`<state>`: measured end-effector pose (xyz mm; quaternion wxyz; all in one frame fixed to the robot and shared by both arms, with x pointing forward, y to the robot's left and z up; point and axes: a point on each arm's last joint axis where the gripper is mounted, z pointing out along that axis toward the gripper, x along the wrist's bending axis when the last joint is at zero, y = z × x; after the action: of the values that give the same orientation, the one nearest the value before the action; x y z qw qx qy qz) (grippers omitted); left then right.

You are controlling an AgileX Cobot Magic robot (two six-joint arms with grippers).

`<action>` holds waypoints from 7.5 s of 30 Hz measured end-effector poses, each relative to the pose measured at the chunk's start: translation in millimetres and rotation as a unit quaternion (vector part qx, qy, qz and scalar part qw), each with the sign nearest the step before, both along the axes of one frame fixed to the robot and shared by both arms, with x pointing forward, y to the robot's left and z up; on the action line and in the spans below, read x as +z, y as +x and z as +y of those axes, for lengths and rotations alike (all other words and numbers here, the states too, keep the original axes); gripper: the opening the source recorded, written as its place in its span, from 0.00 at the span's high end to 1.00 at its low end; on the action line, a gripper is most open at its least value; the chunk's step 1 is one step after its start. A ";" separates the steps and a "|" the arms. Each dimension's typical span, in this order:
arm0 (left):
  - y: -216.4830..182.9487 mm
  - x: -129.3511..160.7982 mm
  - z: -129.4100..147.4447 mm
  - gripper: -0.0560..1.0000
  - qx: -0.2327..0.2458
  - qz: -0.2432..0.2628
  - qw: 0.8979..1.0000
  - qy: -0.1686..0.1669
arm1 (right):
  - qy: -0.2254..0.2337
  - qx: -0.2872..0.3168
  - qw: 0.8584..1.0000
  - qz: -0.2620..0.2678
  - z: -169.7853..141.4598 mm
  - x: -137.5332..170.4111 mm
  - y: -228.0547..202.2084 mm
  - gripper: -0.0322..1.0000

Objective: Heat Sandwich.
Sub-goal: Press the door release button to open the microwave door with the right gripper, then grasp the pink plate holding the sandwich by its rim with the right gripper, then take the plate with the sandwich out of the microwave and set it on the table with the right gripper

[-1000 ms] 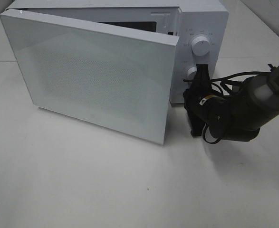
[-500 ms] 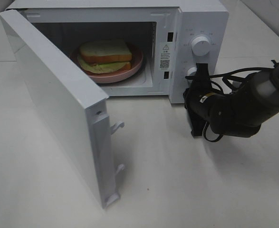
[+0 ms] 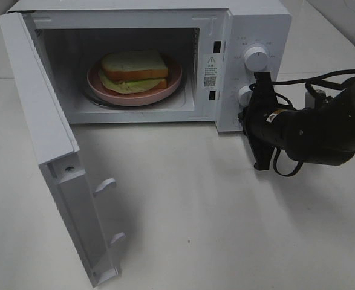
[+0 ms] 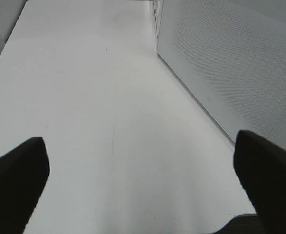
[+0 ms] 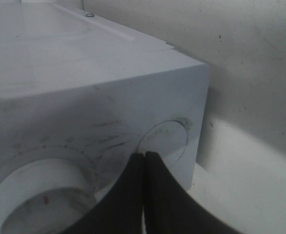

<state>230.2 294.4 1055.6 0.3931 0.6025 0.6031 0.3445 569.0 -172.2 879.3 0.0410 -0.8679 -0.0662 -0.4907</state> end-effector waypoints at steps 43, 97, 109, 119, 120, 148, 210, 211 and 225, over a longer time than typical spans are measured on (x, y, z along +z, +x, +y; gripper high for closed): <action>0.0 0.0 0.0 0.02 0.000 0.000 1.000 0.000 | -0.436 0.582 0.683 0.061 11.5 110.6 -46.5 0.89; 0.0 0.0 0.0 0.02 0.000 0.000 1.000 0.000 | -0.671 0.716 -0.074 -0.177 57.1 144.4 -51.1 0.03; 0.0 0.0 0.0 0.02 0.000 0.000 1.000 0.000 | -0.679 0.702 -0.080 -0.198 102.6 131.5 -18.2 0.06; 0.0 0.0 0.0 0.02 0.000 0.000 1.000 0.000 | -0.687 0.691 -0.078 -0.210 123.1 114.7 5.5 0.08; 0.0 0.0 0.0 0.02 0.000 0.000 1.000 0.000 | -0.689 0.689 -0.077 -0.212 127.9 110.4 11.4 0.09; 0.0 -0.1 3.0 0.02 0.011 0.000 1.000 0.015 | -0.698 0.682 -0.059 -0.210 175.0 43.5 83.0 0.18; 0.0 -0.1 3.5 0.02 0.013 0.000 1.000 0.018 | -0.618 0.711 -0.211 -0.261 132.9 84.1 18.8 0.92; 0.0 -0.1 3.5 0.02 0.013 0.000 1.000 0.018 | -0.616 0.710 -0.215 -0.266 131.5 86.4 15.7 0.92; 0.0 -0.1 3.5 0.02 0.013 0.000 1.000 0.018 | -0.624 0.688 -0.231 -0.290 111.9 111.6 -27.2 0.92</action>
<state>230.3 298.0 1055.5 0.3776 0.6020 0.6045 0.3601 541.7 -60.3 990.8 0.2321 -0.3630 0.8998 0.0687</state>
